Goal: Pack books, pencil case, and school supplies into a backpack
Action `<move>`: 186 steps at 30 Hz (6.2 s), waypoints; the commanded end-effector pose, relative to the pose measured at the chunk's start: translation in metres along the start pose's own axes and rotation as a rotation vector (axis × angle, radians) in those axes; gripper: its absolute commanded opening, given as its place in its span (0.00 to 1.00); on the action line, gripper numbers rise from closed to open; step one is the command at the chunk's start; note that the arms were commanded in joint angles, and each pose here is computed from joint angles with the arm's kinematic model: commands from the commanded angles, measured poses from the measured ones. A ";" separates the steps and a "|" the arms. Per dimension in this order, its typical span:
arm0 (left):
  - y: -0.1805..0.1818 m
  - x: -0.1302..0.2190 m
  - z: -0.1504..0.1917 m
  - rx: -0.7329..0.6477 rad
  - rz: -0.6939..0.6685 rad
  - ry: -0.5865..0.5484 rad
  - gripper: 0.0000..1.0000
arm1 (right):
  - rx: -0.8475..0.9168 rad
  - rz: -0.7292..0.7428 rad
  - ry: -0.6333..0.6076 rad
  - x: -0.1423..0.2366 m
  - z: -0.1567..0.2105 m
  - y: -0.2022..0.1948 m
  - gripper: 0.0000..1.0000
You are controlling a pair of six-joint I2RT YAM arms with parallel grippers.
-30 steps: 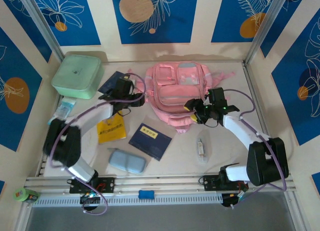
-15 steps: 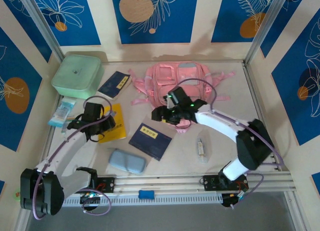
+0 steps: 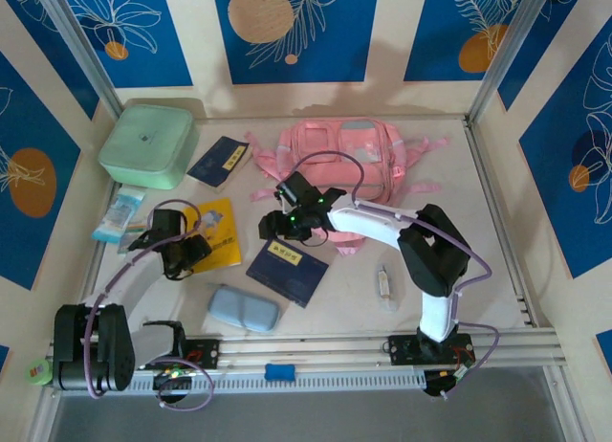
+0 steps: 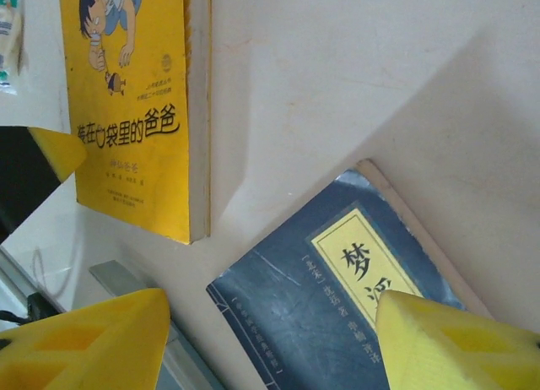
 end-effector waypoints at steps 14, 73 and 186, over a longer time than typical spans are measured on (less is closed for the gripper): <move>-0.009 0.026 0.016 0.023 0.126 -0.050 0.73 | 0.059 -0.011 0.082 -0.024 -0.039 0.006 0.62; -0.001 -0.016 0.027 0.093 0.194 0.043 0.54 | 0.060 -0.141 0.250 -0.085 -0.046 0.038 0.60; -0.149 0.159 -0.010 0.029 1.261 0.013 0.45 | 0.256 -0.801 -0.157 0.147 -0.052 0.033 0.00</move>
Point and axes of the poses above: each hand's point on the last joint's axis, 136 mm out from that joint toward the fingers, its own x axis back along the fingers, its own y axis along the line the jaws close on, z = x × y, the point moved 8 cm from there along x, back along the fingers, and after that the axes turned 9 degrees about x, right-handed, at the moved point
